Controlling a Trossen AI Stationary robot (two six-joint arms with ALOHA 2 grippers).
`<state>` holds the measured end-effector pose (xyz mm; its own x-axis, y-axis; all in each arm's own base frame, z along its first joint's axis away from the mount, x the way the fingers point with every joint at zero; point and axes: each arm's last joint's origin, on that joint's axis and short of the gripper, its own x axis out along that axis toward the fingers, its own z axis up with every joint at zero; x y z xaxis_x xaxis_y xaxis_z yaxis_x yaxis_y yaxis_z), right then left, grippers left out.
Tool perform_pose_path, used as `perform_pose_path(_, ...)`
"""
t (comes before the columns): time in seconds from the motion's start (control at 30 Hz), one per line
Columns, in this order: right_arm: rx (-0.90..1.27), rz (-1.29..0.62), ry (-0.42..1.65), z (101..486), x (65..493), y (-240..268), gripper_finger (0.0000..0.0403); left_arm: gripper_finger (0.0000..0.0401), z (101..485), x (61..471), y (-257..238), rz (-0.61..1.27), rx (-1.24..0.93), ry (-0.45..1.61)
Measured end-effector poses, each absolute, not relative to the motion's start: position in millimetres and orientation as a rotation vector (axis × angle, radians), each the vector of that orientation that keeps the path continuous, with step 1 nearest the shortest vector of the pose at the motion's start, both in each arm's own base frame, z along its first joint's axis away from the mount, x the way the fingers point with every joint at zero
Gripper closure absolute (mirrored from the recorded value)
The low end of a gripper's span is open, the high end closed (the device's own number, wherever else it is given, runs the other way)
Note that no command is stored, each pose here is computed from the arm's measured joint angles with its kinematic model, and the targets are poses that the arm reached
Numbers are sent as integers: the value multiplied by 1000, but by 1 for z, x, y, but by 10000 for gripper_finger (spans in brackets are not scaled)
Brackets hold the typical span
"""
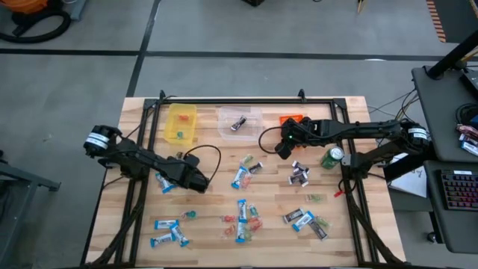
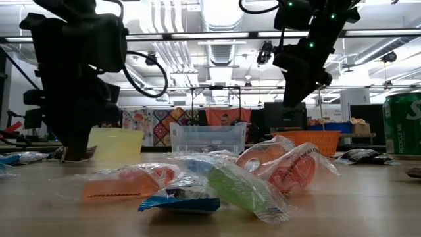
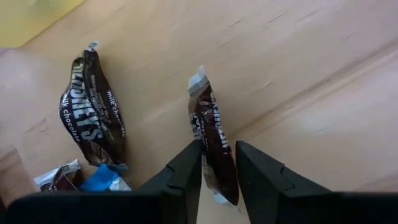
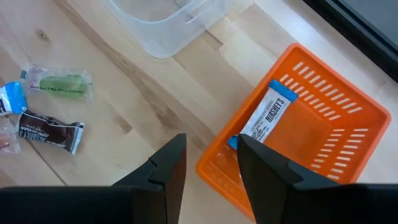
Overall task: Organize candy in baskets
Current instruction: Put the brown chocolate bar into the transparent bin
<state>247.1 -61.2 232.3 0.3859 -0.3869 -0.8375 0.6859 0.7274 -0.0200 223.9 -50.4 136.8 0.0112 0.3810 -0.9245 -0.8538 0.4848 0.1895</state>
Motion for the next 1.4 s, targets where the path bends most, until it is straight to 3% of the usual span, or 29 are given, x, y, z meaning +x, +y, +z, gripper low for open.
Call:
perform_pose_path(0.23, 344, -694, 950, 233, 248, -60, 268, 392, 140, 224, -52, 1016, -507, 1188)
perform_pose_path(0.5, 246, -576, 891, 235, 258, -43, 268, 397, 173, 224, -78, 805, -497, 929)
perform_pose_path(0.67, 150, -440, 783, 239, 271, -21, 268, 398, 201, 224, -107, 574, -421, 666)
perform_pose_path(0.87, 72, -216, 600, 243, 283, 8, 268, 398, 220, 229, -133, 465, -303, 418)
perform_pose_path(1.1, 13, -20, 436, 246, 287, 32, 268, 399, 222, 248, -150, 340, -181, 316)
perform_pose_path(1.4, 3, 14, 439, 240, 284, 41, 268, 399, 219, 262, -162, 198, -109, 269)
